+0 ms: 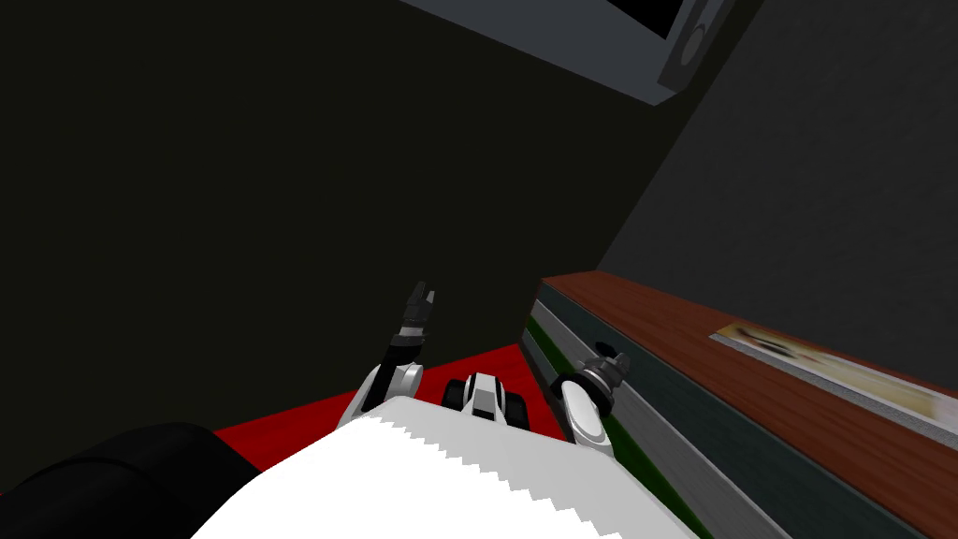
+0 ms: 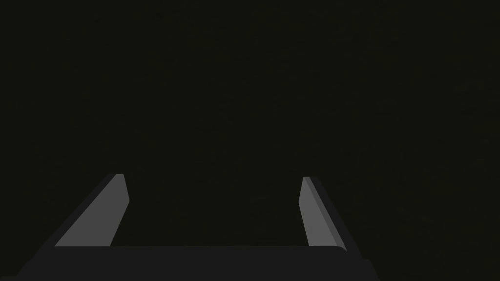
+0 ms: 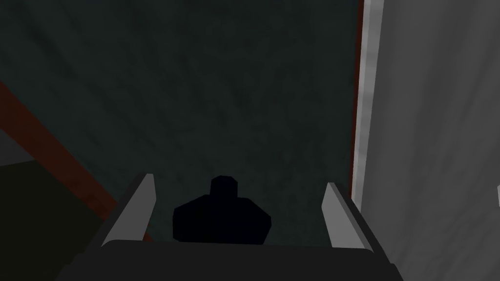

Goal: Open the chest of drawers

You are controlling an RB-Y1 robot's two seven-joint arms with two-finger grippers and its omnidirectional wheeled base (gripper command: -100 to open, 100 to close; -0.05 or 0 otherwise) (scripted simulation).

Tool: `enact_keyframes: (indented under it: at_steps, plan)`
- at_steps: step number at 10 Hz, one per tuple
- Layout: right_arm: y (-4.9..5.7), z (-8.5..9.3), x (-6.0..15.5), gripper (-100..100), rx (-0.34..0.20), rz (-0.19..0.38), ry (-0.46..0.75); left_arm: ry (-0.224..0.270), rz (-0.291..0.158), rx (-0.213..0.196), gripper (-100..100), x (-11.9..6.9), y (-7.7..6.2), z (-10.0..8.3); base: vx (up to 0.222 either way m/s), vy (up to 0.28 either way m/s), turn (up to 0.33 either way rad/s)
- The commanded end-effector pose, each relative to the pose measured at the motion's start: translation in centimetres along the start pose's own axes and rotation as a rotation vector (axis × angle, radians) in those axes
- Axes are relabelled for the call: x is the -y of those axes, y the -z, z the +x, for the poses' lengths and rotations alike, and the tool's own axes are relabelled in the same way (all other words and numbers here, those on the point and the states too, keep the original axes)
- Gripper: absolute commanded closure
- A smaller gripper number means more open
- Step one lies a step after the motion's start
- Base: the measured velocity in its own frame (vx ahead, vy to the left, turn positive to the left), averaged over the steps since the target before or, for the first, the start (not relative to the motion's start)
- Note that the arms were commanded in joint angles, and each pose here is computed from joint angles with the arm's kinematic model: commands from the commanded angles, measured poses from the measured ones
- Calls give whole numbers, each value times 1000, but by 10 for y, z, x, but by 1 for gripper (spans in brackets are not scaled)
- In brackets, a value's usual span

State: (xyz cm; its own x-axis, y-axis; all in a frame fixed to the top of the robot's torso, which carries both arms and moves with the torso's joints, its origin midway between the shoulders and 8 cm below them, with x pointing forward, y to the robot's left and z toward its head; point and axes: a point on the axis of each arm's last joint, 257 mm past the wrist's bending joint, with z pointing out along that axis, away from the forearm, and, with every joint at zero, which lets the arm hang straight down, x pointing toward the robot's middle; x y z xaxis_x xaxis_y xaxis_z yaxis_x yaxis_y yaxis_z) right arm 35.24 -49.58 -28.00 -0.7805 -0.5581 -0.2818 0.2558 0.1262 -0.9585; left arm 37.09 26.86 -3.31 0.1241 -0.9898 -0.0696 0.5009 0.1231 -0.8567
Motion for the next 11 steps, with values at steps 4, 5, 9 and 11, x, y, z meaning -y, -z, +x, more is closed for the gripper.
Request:
enact_keyframes:
  at_steps: [4,5,9,11]
  plan:
    - [2,-8,3,100,7,1,0,1,0,0,0,0,0,0,-55,146,-20]
    - [3,-10,4,100,9,0,0,1,0,0,0,0,0,0,-102,196,-15]
    - [5,-10,3,100,10,-2,2,1,0,0,0,0,0,0,-69,150,-5]
    - [4,-10,5,100,9,4,2,1,0,0,0,0,0,0,-51,162,-14]
